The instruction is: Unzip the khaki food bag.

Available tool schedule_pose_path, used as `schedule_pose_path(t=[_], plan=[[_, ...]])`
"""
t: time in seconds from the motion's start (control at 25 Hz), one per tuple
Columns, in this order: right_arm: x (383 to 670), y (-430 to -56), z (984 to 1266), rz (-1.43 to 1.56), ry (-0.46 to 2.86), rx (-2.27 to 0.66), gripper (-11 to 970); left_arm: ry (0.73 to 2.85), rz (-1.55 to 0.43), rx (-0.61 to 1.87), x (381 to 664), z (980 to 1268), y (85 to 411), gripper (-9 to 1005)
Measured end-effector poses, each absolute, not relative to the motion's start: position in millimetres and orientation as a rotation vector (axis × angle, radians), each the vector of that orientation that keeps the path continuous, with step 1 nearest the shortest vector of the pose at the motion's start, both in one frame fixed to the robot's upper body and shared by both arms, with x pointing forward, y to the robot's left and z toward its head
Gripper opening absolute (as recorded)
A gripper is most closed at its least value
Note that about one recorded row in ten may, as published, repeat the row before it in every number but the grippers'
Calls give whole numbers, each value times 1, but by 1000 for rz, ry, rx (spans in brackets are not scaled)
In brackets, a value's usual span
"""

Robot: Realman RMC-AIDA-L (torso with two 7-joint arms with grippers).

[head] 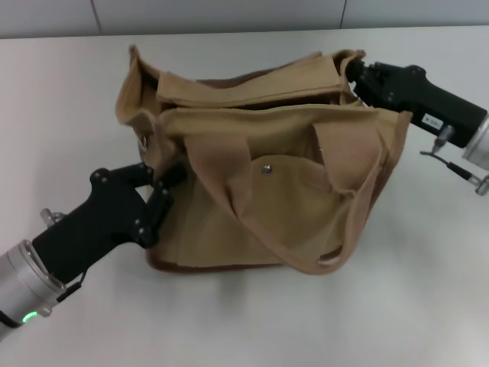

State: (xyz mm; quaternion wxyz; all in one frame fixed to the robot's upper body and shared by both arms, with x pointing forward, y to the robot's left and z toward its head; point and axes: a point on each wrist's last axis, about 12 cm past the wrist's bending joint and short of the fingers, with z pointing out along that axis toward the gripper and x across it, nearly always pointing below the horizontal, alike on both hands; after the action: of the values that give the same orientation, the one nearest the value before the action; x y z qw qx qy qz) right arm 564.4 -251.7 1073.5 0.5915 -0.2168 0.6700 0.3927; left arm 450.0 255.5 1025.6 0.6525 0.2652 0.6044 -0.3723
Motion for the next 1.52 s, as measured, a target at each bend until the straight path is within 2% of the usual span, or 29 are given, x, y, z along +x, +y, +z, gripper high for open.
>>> schedule_pose_path(t=[0.24,0.36,0.64,0.68,0.8,0.92,1.0,1.04,1.08,1.32,1.52], plan=[[569,-250,1079,915,1534,-493,21,1401,-822,570,447,1022,260,114],[565,-254,1076,923,1541,-460,22,1417,-816,518,447,1022,268,246],[547,-281,1072,896,1514,-346,131,1445,-856,390,454,1034,297,526],[537,-290,1075,909,1471,-347,147,1445,-871,378,454,1039,307,564],[522,-301,1080,928,1421,-369,194,1434,-904,373,454,1047,319,625],[514,-308,1083,949,1399,-389,337,1411,-921,404,453,1053,323,687],[503,-312,1087,1003,1383,-479,432,1361,-979,540,444,1067,336,728],[503,-312,1087,1003,1383,-479,540,1361,-979,540,444,1067,336,749],[496,-311,1089,1062,1392,-594,647,1376,-1043,651,441,1075,343,769],[476,-297,1088,1200,1369,-912,733,1485,-1177,873,441,1080,345,808],[470,-272,1080,1302,1357,-1074,733,1504,-1214,942,446,1078,335,809]])
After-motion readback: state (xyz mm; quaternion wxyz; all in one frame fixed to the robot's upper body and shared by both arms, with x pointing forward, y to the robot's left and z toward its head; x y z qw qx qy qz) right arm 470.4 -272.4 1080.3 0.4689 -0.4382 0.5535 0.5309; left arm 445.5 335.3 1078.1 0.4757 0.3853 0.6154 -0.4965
